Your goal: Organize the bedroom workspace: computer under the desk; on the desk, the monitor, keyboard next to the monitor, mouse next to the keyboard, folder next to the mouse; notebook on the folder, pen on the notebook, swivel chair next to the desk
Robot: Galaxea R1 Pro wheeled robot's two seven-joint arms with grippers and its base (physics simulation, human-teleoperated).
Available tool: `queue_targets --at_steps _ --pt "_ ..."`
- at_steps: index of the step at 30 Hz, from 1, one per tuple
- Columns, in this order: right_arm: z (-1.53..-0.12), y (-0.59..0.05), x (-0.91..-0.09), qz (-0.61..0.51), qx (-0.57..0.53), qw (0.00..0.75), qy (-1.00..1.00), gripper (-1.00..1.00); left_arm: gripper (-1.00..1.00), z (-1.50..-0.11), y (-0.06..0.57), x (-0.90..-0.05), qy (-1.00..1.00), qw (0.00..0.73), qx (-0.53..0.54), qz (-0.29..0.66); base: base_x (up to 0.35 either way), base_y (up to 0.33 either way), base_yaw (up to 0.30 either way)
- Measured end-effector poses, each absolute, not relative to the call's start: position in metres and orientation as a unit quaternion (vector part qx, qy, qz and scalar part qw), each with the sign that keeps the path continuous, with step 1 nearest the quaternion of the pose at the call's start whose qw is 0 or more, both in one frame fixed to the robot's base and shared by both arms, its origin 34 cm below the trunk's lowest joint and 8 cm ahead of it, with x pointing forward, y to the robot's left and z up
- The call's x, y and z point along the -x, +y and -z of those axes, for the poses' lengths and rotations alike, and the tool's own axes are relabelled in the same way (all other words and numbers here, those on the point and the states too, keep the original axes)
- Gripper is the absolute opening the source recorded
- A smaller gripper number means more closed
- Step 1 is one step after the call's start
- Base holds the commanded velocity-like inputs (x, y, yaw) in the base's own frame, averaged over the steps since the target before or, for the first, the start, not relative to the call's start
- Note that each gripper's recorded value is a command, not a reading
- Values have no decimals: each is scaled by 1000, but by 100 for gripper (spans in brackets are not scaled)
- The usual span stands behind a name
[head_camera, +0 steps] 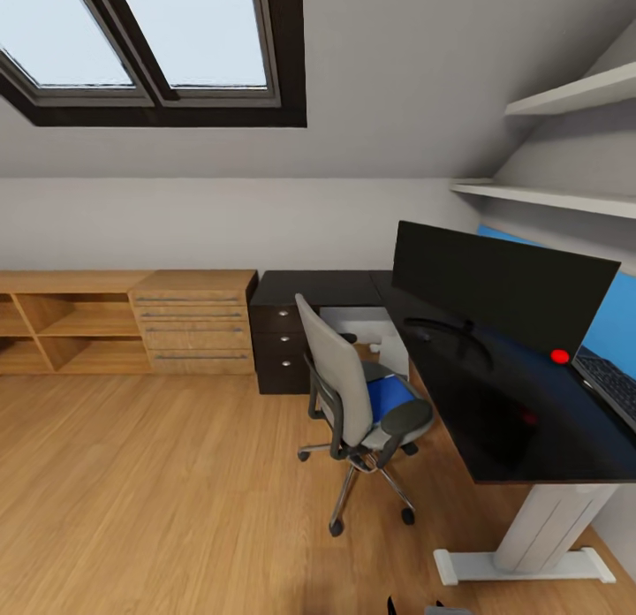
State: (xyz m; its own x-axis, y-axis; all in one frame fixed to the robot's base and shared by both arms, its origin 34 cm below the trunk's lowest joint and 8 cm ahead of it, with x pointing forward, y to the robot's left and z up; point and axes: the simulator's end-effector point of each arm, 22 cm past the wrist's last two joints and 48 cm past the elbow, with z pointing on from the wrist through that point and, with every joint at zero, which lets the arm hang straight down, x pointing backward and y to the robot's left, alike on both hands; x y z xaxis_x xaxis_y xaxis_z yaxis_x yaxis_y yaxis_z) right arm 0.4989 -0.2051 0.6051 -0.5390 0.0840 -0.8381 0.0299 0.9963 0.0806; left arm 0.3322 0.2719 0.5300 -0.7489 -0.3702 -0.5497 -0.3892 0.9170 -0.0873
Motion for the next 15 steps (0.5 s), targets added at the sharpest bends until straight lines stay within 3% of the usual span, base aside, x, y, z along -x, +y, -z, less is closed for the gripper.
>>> queue_targets --at_steps 15 --pt "-579 -198 -494 -34 -32 473 880 100 100 -504 271 -324 937 279 206 -33 0 0 0"
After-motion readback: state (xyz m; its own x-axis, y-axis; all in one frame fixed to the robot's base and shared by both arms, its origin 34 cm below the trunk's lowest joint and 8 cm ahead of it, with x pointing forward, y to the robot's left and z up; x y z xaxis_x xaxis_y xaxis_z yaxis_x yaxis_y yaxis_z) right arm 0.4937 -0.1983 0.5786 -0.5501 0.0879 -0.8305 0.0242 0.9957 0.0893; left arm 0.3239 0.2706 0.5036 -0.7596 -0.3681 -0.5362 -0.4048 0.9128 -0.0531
